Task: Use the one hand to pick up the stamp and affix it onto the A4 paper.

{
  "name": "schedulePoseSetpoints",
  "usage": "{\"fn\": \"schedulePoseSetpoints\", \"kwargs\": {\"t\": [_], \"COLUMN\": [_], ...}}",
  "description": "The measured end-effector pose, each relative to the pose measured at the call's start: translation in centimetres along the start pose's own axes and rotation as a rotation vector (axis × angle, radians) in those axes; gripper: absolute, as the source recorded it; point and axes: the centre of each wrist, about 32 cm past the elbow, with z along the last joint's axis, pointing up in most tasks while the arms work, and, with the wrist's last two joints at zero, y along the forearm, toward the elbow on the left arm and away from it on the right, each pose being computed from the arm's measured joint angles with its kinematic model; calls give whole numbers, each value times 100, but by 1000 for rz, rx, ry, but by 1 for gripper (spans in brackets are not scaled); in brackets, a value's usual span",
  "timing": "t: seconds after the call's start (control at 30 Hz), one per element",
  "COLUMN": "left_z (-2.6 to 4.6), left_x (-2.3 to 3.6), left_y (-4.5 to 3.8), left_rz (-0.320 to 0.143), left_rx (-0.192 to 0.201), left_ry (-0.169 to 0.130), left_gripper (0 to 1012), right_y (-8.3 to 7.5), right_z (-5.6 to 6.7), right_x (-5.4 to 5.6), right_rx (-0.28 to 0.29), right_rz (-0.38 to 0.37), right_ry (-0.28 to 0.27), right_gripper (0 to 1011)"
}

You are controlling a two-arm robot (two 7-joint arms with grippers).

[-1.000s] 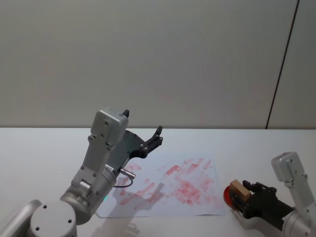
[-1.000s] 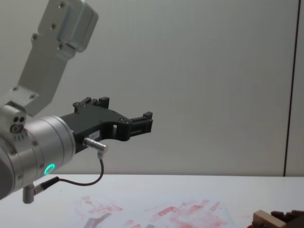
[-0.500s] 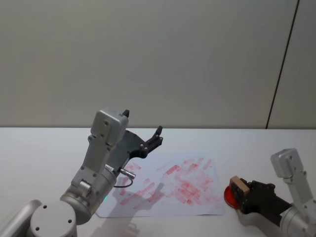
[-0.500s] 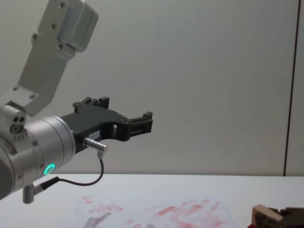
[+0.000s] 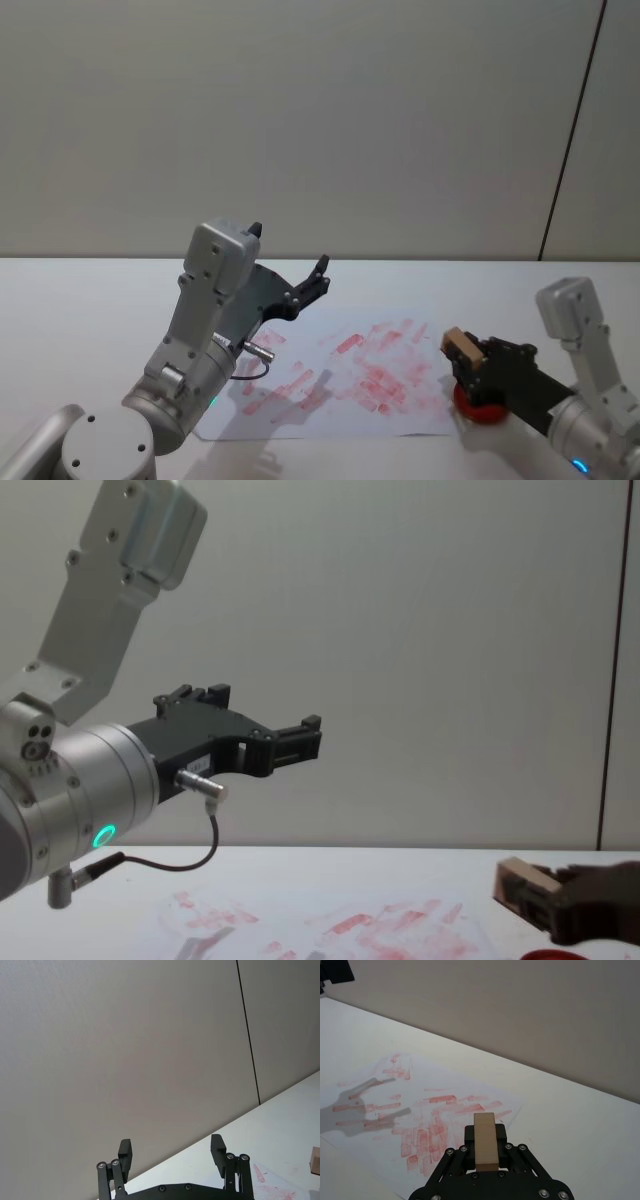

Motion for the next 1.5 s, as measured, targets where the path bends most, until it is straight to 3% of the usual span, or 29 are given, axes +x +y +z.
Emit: {"fn": "schedulePoseSetpoints", "kwargs": {"t": [0.17,0.5,0.93,1.5], "left_z": [0,0,0,0], "left_x": [0,0,0,0], "left_y": [0,0,0,0], "left_rz": [0,0,0,0], "left_rx": [0,0,0,0], "left_ry": [0,0,0,0], "left_gripper": [1002,1002,1002,1002], "right_y": [92,270,478,592], "right_z": [47,23,-76,-164], "right_x": [-60,-100,-121,-138], "right_rx": [23,17,-30,-89], "right_rz": [14,12,3,5], "right_ry": [-8,-8,-6,-6], "right_gripper": [217,218,218,218]}}
